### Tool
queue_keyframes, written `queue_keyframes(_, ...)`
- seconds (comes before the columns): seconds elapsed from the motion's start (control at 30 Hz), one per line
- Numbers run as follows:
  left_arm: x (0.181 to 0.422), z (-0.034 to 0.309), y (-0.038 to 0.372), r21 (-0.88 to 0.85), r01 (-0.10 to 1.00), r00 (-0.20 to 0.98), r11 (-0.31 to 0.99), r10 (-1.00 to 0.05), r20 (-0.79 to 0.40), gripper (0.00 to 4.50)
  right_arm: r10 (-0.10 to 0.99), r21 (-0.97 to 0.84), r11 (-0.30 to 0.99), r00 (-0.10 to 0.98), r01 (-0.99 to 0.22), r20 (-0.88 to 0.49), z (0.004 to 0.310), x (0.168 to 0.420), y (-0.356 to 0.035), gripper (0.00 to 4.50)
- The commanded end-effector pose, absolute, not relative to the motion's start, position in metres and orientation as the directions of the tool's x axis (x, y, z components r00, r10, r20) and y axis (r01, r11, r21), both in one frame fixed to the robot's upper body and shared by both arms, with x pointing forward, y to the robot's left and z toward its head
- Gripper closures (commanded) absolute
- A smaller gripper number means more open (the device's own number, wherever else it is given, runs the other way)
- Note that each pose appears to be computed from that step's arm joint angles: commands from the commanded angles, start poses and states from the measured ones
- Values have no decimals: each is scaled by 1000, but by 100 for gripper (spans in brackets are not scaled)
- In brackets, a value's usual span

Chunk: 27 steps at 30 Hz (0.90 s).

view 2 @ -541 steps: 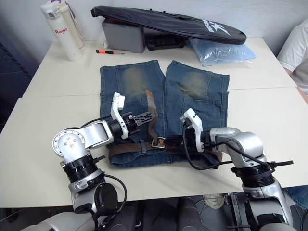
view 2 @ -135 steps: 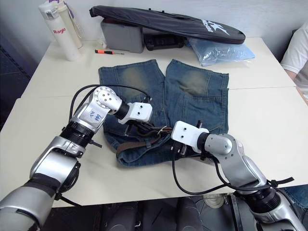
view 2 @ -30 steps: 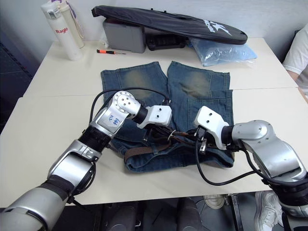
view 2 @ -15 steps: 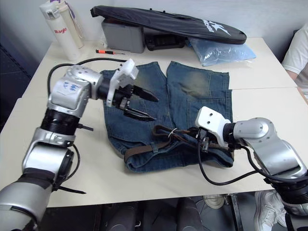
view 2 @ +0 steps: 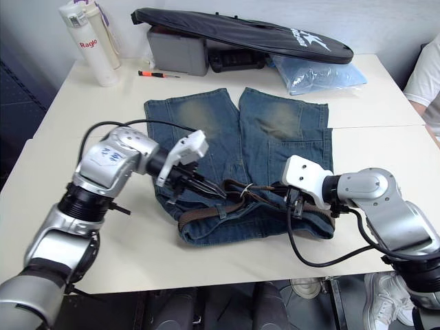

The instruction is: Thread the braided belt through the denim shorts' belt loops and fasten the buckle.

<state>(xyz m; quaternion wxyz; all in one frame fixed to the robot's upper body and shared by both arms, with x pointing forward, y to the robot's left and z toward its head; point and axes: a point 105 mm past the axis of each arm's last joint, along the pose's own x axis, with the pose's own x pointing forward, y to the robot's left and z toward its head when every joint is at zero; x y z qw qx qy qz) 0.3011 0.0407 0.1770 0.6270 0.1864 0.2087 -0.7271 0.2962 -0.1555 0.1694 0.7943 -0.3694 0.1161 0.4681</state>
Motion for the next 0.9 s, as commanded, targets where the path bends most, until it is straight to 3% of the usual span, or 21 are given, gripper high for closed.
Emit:
queue_keyframes(0.03, 307, 156, 43, 27, 992, -79, -125, -766, -638, 448, 667, -518, 298, 563, -802, -488, 184, 296, -155, 450)
queue_keyframes(0.37, 294, 135, 40, 22, 980, -128, -197, -715, -687, 448, 639, -546, 292, 585, -785, -499, 185, 293, -161, 450)
queue_keyframes(0.53, 282, 119, 44, 9, 972, -157, -235, -677, -719, 448, 614, -596, 227, 588, -770, -527, 181, 284, -169, 450)
queue_keyframes(0.73, 283, 112, 57, 58, 960, -130, -273, -620, -774, 448, 582, -707, 131, 631, -695, -512, 180, 270, -201, 450)
queue_keyframes(0.9, 276, 102, 69, 19, 951, -169, -309, -567, -806, 448, 533, -795, 153, 727, -586, -433, 178, 266, -249, 450)
